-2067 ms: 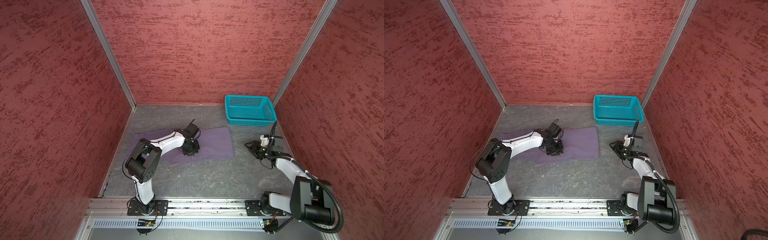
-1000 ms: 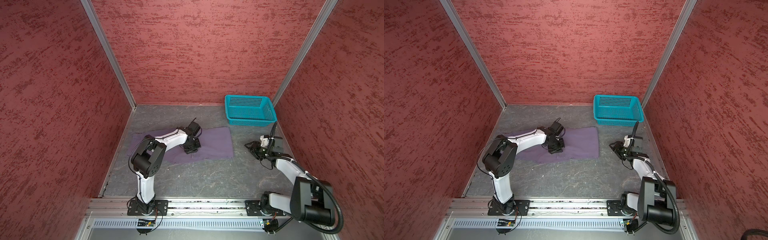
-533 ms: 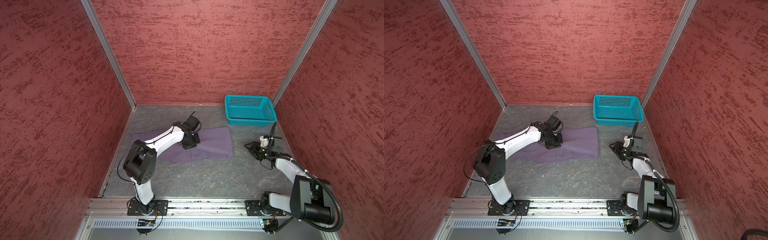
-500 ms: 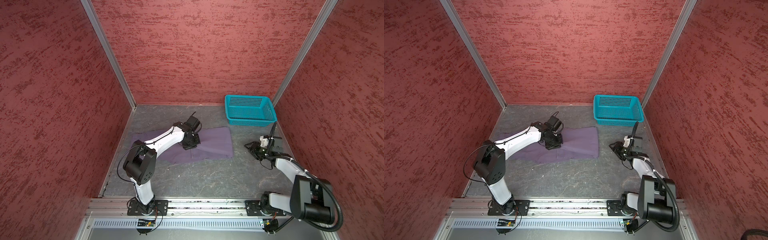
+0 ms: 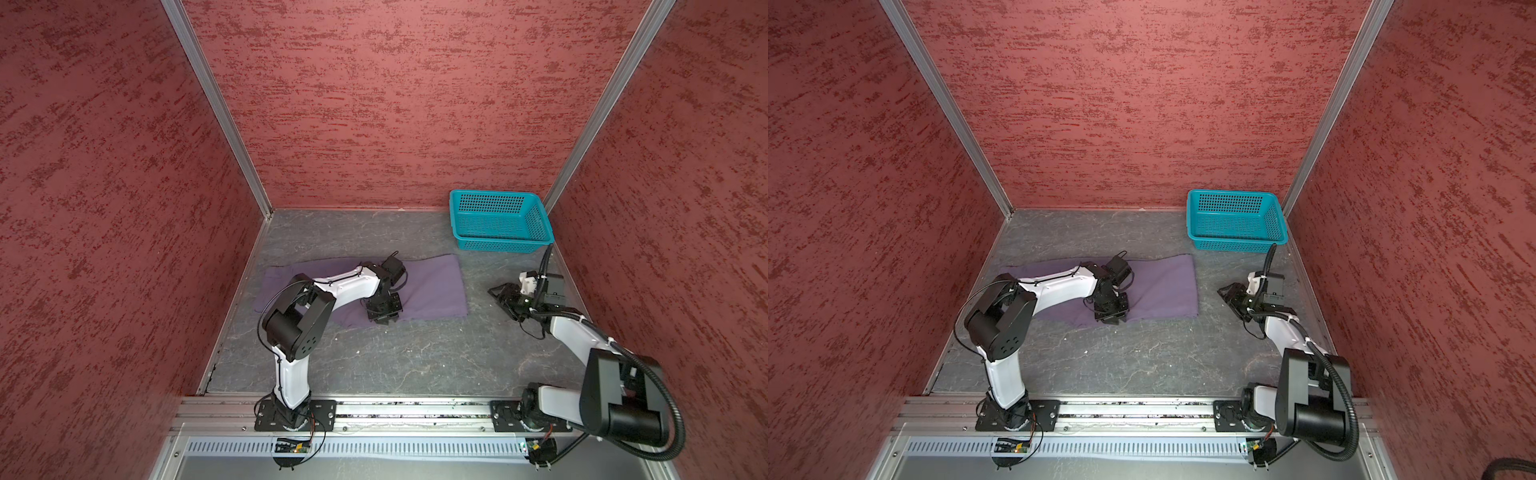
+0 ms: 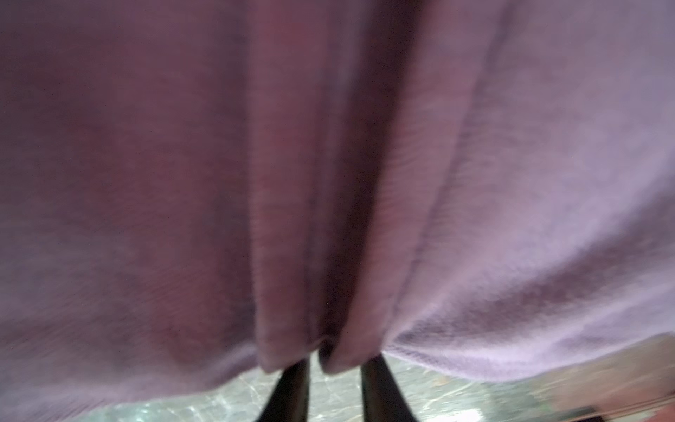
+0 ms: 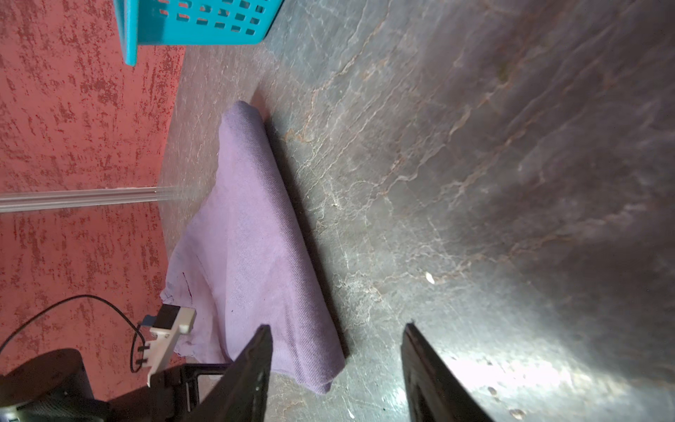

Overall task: Fold and stack the trousers
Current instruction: Smooth out the trousers at the center of the table, then move the trousers to the center of the table.

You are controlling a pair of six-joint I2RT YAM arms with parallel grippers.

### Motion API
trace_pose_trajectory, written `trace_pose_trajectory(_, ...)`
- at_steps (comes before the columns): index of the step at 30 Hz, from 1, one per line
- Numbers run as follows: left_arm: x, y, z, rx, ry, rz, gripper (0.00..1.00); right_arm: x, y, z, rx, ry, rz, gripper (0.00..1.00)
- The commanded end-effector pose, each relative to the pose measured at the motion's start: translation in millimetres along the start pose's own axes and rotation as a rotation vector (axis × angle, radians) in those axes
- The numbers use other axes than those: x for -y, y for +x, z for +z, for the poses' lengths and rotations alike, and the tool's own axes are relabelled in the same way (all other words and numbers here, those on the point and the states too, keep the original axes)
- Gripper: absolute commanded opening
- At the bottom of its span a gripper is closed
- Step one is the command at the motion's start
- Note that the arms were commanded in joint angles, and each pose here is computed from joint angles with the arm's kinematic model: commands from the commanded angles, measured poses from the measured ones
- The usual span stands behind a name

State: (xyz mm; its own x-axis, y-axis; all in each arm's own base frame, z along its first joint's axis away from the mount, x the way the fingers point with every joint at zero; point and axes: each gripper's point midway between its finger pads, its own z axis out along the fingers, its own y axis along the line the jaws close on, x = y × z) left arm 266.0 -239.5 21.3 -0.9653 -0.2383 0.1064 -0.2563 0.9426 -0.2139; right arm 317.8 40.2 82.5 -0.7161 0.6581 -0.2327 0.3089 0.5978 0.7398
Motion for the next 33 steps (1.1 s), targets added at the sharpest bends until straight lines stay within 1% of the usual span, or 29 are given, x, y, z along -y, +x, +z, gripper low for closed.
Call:
trace_pose_trajectory(1, -12, -26, -20, 0.076, 0.010, -0.042, 0.31, -14, -7, -5, 0.025, -0.035, -0.051, 0.62)
trace_pose_trajectory(6, -14, -56, -74, 0.208, 0.043, -0.043, 0.33, -33, -5, 3, 0.022, -0.005, -0.152, 0.64)
trace_pose_trajectory(10, -14, -67, -102, 0.257, 0.098, -0.053, 0.34, -50, 0, 22, -0.006, -0.004, -0.208, 0.65)
trace_pose_trajectory(14, -17, -67, -113, 0.269, 0.135, -0.062, 0.34, -65, 9, 50, -0.048, 0.010, -0.269, 0.65)
trace_pose_trajectory(18, -32, -64, -111, 0.257, 0.144, -0.092, 0.34, -60, 16, 80, -0.107, 0.043, -0.261, 0.64)
trace_pose_trajectory(23, -58, -61, -106, 0.250, 0.160, -0.151, 0.34, -50, 28, 99, -0.154, 0.060, -0.245, 0.60)
trace_pose_trajectory(26, -72, -61, -105, 0.248, 0.165, -0.184, 0.35, -46, 38, 106, -0.181, 0.062, -0.249, 0.53)
trace_pose_trajectory(28, -77, -62, -104, 0.249, 0.170, -0.197, 0.35, -46, 43, 108, -0.197, 0.055, -0.251, 0.46)
trace_pose_trajectory(29, -78, -63, -103, 0.251, 0.172, -0.201, 0.35, -45, 46, 109, -0.205, 0.053, -0.249, 0.41)
trace_pose_trajectory(33, -75, -64, -103, 0.264, 0.168, -0.184, 0.35, -39, 52, 104, -0.214, 0.069, -0.255, 0.13)
